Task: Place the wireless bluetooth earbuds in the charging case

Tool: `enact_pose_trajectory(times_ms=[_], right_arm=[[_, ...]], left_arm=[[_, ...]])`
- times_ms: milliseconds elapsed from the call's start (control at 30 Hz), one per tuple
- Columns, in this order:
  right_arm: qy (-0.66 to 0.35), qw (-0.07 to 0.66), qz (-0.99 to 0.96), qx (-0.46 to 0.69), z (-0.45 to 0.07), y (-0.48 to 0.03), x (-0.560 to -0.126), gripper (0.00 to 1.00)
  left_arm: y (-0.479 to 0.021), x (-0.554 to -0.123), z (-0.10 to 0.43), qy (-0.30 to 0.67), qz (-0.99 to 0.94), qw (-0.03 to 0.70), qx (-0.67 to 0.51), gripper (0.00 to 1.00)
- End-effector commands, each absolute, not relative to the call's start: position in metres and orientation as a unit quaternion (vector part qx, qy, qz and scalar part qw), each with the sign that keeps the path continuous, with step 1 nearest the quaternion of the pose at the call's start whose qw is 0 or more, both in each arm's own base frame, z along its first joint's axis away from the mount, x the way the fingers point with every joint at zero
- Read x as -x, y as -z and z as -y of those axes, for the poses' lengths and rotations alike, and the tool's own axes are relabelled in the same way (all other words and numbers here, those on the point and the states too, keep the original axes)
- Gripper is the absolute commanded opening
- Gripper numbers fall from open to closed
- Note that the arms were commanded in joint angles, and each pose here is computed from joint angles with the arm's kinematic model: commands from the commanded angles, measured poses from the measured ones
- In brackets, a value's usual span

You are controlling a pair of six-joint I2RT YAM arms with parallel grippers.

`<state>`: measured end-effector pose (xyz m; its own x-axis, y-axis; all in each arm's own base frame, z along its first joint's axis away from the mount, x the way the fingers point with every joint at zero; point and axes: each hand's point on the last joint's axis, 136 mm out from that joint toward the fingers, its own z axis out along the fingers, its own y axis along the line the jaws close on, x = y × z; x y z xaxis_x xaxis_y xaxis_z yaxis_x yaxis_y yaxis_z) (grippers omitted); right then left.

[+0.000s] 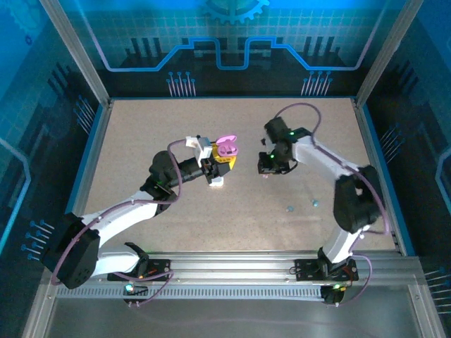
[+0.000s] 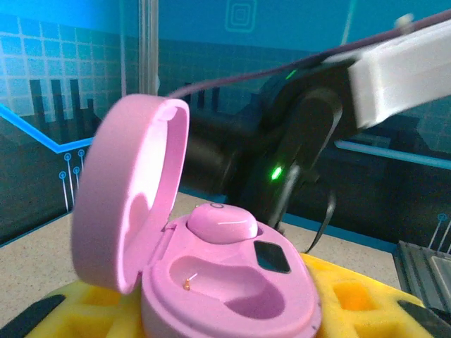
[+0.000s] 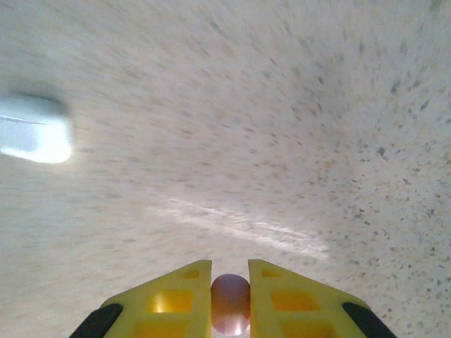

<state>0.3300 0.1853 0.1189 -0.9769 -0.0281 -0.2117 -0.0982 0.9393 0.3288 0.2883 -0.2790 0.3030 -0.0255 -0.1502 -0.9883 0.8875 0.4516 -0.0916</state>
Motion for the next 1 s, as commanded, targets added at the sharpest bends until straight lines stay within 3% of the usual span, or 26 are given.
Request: enact_pose_trajectory(times_ms=[0,200,400,967], right_arm=[[-0.307,0.143,-0.941,0.004,-0.196,-0.182,-0.331,0.17],[-0.495,0.159,-0.854,0.014,-0.213,-0.264,-0.321,0.18],[-0.588,0.141,-0.794,0.058,-0.228,-0.314,-0.303,0.19],[-0.628,0.150,-0.753,0.127,-0.258,-0.362,-0.277,0.19]], left_arm=[[-0.300,-0.295,0.279,0.403,-0.582,0.634,-0.311,0.31],[-0.295,-0.304,0.279,0.396,-0.590,0.638,-0.298,0.31],[-0.290,-0.310,0.278,0.389,-0.596,0.640,-0.290,0.31],[-0.290,-0.318,0.301,0.366,-0.576,0.666,-0.300,0.31]])
